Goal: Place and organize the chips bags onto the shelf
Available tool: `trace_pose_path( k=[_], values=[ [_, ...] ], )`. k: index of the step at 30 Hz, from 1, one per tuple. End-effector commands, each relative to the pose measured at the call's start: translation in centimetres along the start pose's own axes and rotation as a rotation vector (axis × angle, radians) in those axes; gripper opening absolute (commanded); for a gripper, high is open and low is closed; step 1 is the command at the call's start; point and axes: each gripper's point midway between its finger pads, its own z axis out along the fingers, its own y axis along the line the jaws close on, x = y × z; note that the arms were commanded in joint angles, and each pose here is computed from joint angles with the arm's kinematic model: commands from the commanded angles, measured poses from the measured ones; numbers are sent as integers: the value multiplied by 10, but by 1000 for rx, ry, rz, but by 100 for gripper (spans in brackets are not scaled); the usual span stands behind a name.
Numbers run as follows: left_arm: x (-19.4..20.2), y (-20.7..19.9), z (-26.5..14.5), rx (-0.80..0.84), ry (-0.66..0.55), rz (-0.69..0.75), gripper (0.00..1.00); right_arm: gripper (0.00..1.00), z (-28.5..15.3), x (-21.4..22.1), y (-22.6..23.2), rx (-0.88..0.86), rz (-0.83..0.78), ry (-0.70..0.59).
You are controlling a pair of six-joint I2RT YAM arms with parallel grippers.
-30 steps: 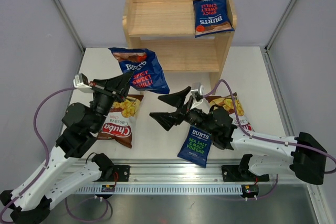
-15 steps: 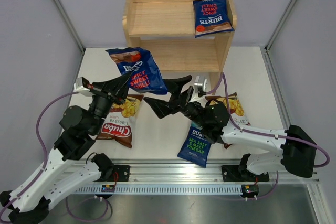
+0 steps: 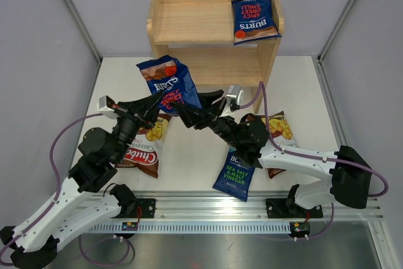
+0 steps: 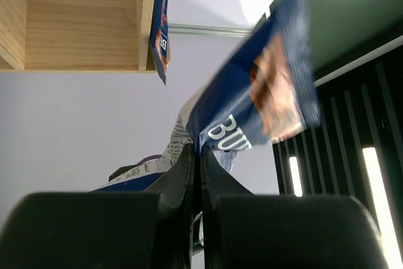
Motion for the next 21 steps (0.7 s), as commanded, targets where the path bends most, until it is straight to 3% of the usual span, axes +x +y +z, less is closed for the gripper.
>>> trace_pose_path(
  k=[1,3,5,6,7,9,12,15,16,18,21],
  values=[
    [3,-20,-3,72,12,-18,0,44,3,-27,5,1,3,-102],
    [-3,-23,-6,75,-19,8,0,34,-2,-28,5,2,12,-102],
    [-6,-34,-11,99,-34,64,12,30,-4,-28,10,-25,22,-92],
    [-9,-36,-13,96,-49,89,41,22,-5,-33,13,-35,31,-94],
    [-9,-36,-14,90,-53,170,60,20,-6,-29,14,-38,47,-63],
    [-13,-50,-19,99,-76,294,84,18,-8,-33,17,-29,74,-26],
    [-14,-67,-28,139,-81,470,99,17,-15,-31,21,-20,119,83],
    [-3,-90,-37,215,-34,631,99,15,-21,-48,28,-24,153,146],
    [-1,-94,-39,236,-25,752,99,15,-29,-36,34,-40,176,240],
    [20,-99,-41,308,83,938,99,14,-41,-41,44,-59,213,325],
    [51,-90,-48,364,284,1095,99,14,-61,-56,65,-141,264,415]
  ],
)
